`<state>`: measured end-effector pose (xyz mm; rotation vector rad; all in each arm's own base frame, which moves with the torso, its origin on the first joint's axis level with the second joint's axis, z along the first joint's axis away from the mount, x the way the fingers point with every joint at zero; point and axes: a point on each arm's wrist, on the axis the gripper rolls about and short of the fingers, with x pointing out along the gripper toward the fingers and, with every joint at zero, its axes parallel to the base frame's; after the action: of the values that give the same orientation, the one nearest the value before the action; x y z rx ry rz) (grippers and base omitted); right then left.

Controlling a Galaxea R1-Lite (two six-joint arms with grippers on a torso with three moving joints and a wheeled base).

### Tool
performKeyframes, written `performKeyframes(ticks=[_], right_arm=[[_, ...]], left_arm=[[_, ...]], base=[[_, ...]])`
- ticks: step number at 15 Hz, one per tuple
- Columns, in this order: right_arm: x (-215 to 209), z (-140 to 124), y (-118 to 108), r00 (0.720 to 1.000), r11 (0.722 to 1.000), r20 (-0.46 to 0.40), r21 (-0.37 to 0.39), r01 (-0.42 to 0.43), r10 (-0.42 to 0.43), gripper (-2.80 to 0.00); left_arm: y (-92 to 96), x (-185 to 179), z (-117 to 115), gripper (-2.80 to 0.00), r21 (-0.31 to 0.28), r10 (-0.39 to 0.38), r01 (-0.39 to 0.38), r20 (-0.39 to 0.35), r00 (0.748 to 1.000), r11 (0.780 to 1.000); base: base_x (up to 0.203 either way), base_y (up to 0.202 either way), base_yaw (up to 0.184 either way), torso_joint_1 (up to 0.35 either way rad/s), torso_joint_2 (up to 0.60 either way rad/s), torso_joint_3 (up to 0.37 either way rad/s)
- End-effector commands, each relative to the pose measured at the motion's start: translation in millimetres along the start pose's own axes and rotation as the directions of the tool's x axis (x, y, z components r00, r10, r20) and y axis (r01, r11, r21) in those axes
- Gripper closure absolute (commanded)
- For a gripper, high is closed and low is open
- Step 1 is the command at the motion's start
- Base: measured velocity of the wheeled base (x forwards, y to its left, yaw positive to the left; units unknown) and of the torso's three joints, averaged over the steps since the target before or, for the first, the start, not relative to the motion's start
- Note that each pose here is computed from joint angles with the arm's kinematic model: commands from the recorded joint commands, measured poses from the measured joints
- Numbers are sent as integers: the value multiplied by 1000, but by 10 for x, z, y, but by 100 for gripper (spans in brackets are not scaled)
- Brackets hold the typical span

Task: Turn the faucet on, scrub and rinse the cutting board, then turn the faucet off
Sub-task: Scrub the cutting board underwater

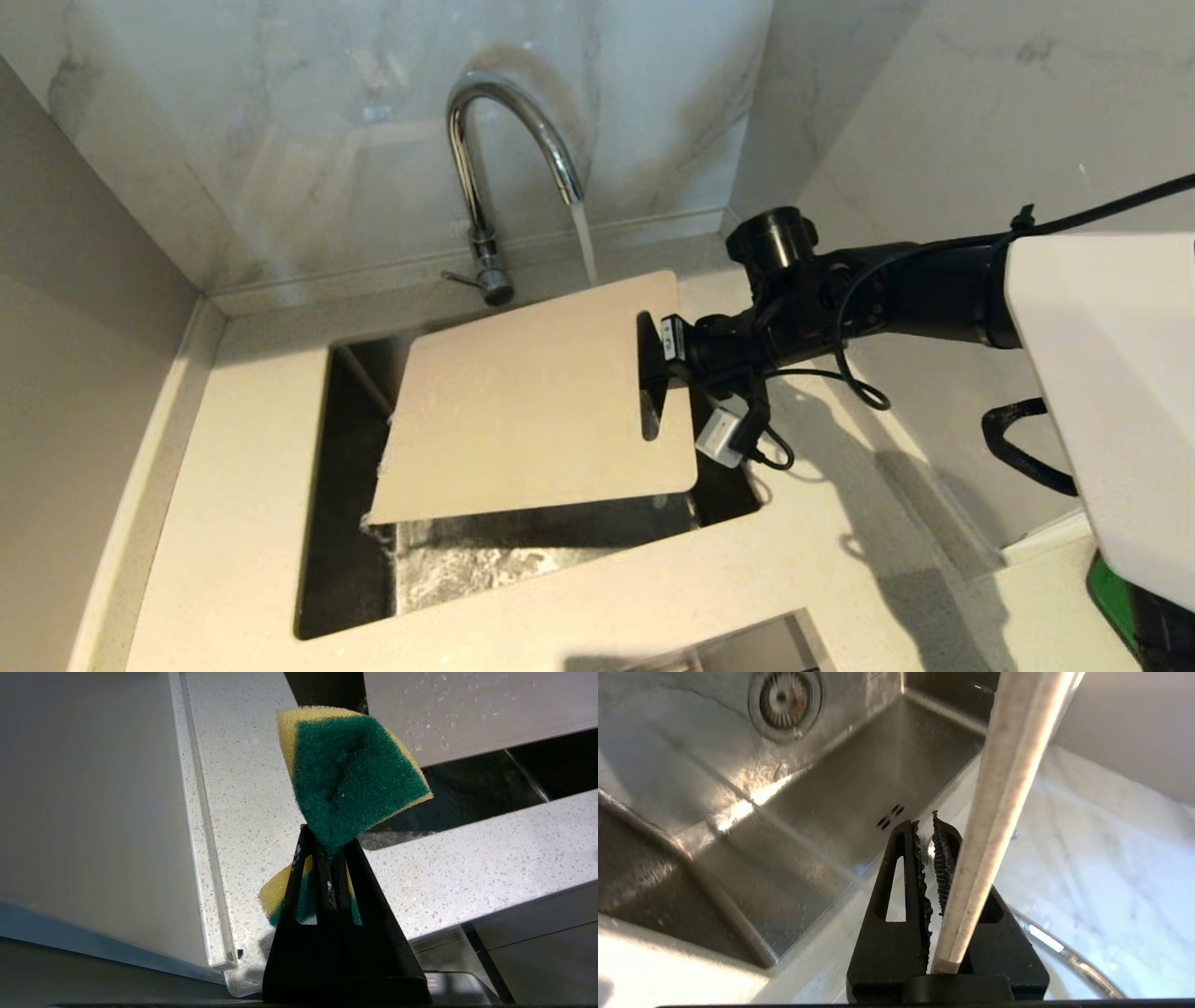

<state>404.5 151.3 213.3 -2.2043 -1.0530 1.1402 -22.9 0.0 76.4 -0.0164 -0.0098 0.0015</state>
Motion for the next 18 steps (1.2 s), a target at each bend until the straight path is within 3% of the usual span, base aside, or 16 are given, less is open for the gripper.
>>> performKeyframes(ticks=[1, 18], right_arm=[[-118, 64, -93, 1000, 1000, 4, -16, 4, -4, 0], [-358, 290, -118, 999, 999, 29, 27, -31, 31, 0]], left_arm=[[0, 2, -8, 0, 0, 0, 0, -2, 1000, 1000], [0, 2, -8, 0, -5, 0, 0, -2, 1000, 1000]], base=[[0, 0, 0, 0, 0, 0], [0, 0, 0, 0, 0, 0]])
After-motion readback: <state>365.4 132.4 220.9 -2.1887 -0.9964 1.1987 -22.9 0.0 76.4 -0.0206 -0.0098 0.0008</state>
